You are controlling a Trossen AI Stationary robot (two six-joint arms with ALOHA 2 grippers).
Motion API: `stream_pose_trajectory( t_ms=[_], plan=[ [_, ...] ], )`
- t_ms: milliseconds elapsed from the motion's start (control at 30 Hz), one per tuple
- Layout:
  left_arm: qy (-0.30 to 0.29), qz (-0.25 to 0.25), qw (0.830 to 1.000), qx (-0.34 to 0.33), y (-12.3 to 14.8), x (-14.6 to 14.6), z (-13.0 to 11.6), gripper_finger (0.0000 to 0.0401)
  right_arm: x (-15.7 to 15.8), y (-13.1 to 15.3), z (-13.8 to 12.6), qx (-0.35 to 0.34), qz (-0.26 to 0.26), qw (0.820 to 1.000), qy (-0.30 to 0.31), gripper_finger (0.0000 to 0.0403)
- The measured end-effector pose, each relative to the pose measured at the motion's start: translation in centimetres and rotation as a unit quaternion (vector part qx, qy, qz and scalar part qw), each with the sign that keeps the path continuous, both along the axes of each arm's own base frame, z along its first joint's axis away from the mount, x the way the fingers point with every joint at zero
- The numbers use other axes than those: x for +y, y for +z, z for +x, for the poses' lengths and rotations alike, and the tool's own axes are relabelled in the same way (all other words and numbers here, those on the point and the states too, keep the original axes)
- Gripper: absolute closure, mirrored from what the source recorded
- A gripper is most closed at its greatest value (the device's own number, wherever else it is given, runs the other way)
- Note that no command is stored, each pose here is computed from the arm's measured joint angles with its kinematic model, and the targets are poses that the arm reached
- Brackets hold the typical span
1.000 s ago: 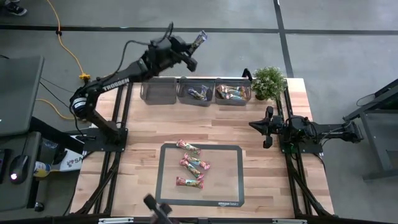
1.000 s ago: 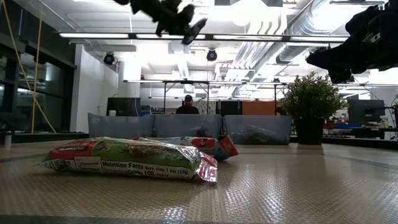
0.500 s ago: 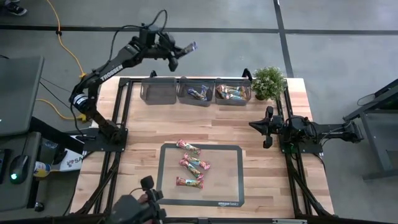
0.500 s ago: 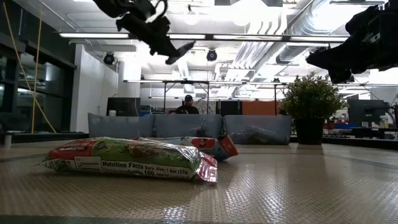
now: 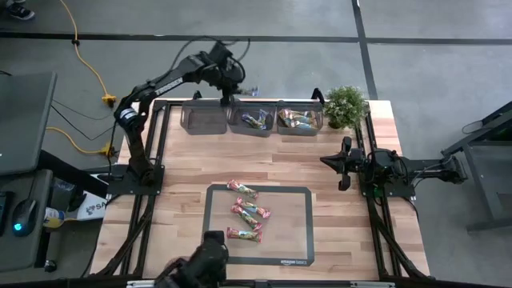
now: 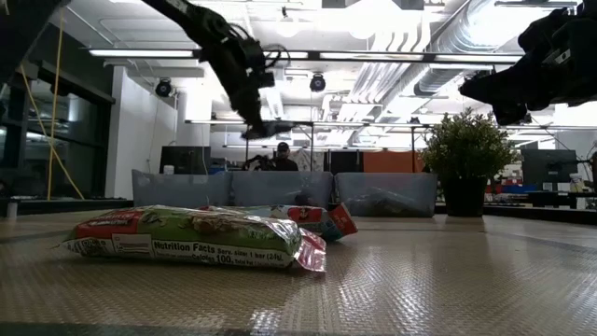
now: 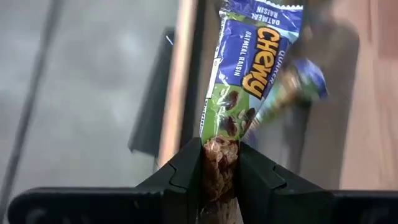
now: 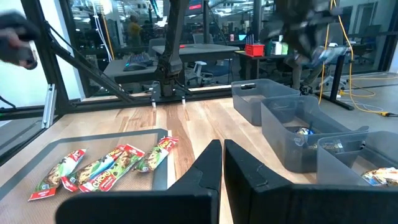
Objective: Pick and place Granola Bars by type
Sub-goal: Put the blue granola bar into the middle black bin
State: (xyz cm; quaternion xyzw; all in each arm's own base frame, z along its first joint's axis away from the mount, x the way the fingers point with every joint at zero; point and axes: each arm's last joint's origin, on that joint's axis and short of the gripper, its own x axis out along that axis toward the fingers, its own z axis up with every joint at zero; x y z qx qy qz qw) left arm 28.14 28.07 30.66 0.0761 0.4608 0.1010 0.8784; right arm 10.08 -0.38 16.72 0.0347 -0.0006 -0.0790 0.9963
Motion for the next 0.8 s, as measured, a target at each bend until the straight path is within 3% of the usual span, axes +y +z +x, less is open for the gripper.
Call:
stream_pose_trajectory(
  t_ms=[167, 500, 667, 800],
  plan=[
    [-0.023, -0.010, 0.997, 0.075, -3.1, -0.6, 1.9, 0.0323, 0.0, 0.0, 0.0, 0.000, 0.000, 1.000, 0.000, 0.0402],
    [-0.052, 0.003, 0.987, 0.152, -8.0, -2.1, 5.8, 0.0323, 0.0, 0.0, 0.0, 0.000, 0.000, 1.000, 0.000, 0.0402],
    [-0.059, 0.009, 0.987, 0.152, -8.5, -2.9, 6.8, 0.0323, 0.0, 0.0, 0.0, 0.000, 0.000, 1.000, 0.000, 0.0402],
    [-0.028, 0.012, 0.993, 0.117, -8.2, -2.8, 7.4, 0.0319, 0.0, 0.0, 0.0, 0.000, 0.000, 1.000, 0.000, 0.0402]
  ],
)
